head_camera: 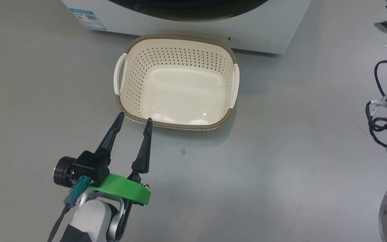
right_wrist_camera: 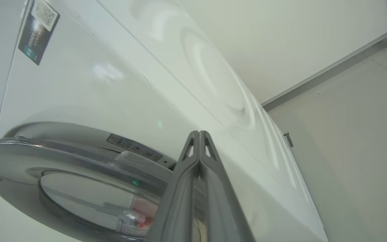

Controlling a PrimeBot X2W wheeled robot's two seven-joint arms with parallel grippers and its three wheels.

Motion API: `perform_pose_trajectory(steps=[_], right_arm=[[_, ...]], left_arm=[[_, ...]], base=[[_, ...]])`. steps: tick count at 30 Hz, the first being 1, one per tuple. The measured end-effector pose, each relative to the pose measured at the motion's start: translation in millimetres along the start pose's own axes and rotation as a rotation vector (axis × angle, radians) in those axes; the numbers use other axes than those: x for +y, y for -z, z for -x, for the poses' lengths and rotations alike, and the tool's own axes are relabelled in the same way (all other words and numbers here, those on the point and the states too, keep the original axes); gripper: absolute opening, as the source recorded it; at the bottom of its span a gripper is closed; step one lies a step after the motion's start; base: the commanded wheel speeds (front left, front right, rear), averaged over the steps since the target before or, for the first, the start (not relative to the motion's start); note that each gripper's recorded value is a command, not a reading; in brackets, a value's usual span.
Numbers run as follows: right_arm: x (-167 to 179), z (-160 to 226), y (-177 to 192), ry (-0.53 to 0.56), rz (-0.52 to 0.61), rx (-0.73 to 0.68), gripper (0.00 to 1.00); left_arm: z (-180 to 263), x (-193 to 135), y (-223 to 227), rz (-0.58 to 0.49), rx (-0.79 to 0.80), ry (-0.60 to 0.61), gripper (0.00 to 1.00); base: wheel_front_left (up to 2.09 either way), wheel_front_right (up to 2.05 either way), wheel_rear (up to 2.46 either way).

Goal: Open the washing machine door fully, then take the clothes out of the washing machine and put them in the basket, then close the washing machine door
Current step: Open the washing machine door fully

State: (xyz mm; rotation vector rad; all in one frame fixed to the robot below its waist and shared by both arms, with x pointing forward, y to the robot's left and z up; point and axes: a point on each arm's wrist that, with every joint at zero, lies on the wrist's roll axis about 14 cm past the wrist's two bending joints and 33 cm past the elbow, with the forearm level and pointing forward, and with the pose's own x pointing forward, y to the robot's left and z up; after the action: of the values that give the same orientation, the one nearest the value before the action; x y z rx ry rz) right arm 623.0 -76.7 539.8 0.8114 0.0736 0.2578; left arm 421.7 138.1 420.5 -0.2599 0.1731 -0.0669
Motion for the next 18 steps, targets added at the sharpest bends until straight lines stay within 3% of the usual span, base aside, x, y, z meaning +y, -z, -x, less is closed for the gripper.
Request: perform_pose_trajectory(steps=[7, 18], right_arm=[[14.0, -36.4, 18.0, -0.05, -0.119, 0.073, 0.0], [18.5, -60.4, 49.1, -0.067, -0.302, 0.189, 0.0]], left_arm=[[-6.1, 11.9, 5.5, 0.012, 0.018, -0.031, 1.0], [-3.7, 26.5, 12.5, 0.02, 0.041, -0.077, 1.0]], base=[[0.0, 0.0, 0.0], [0.0, 0.0, 0.0]])
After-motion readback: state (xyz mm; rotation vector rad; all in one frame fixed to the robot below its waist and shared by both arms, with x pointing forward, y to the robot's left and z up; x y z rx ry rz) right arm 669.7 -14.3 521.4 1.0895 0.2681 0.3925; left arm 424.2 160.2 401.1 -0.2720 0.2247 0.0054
